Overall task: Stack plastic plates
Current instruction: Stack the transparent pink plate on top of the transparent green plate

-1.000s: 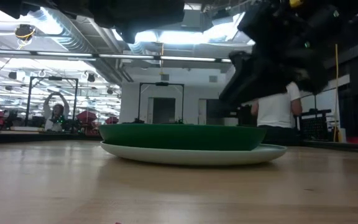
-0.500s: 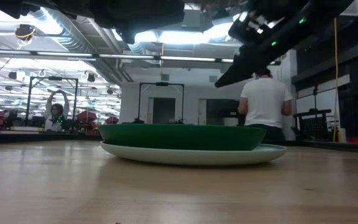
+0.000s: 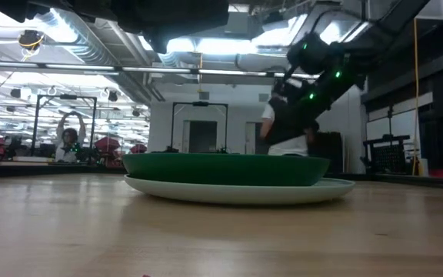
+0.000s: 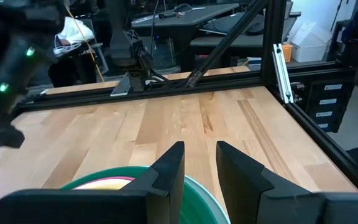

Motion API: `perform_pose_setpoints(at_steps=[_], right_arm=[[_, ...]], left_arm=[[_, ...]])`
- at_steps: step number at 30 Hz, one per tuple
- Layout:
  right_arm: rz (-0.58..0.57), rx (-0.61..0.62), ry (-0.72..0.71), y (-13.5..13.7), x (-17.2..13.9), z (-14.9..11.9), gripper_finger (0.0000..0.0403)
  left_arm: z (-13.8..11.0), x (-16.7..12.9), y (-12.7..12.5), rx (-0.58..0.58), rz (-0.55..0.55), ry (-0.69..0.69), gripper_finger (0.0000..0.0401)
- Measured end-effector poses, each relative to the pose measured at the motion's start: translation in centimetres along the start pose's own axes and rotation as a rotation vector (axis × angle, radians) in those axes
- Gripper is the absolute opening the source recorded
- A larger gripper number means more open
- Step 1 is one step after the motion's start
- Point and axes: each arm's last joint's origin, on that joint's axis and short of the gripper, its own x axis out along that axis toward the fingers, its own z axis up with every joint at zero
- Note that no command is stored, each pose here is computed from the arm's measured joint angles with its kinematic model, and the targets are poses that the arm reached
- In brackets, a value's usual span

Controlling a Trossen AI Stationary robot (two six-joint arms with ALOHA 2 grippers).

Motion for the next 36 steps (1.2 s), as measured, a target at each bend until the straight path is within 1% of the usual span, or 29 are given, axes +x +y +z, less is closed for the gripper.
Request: perform_pose_setpoints(at_steps=[7,12,14,16,23,29,36], right_arm=[[0.008,0.070,0.130,-1.9,3.7,0.2,0.0124],[0.010,0.078,0.198,-2.1,6.3,1.0,0.0124],[0.003,0.068,0.249,-2.1,7.2,1.0,0.0124],[0.023,0.066,0.265,-1.9,7.8,1.6,0.0124],[0.038,0.074,0.287,-1.7,8.8,2.2,0.0124],[0.005,0.078,0.311,-2.5,9.4,1.6,0.0124],[0.043,0.087,0.298,-2.6,10.2,1.3,0.0124]], left_arm=[[0.0,0.0,0.0,0.000,0.000,0.000,0.0086],[0.0,0.0,0.0,-0.004,0.000,0.002,0.0086],[0.0,0.0,0.0,-0.004,0.000,0.002,0.0086],[-0.1,0.0,0.0,-0.001,-0.001,0.008,0.0086],[-0.1,0.0,0.0,0.001,-0.008,0.014,0.0086],[-0.1,0.0,0.0,-0.001,-0.009,0.011,0.0086],[-0.1,0.0,0.0,0.000,-0.009,0.009,0.0086]])
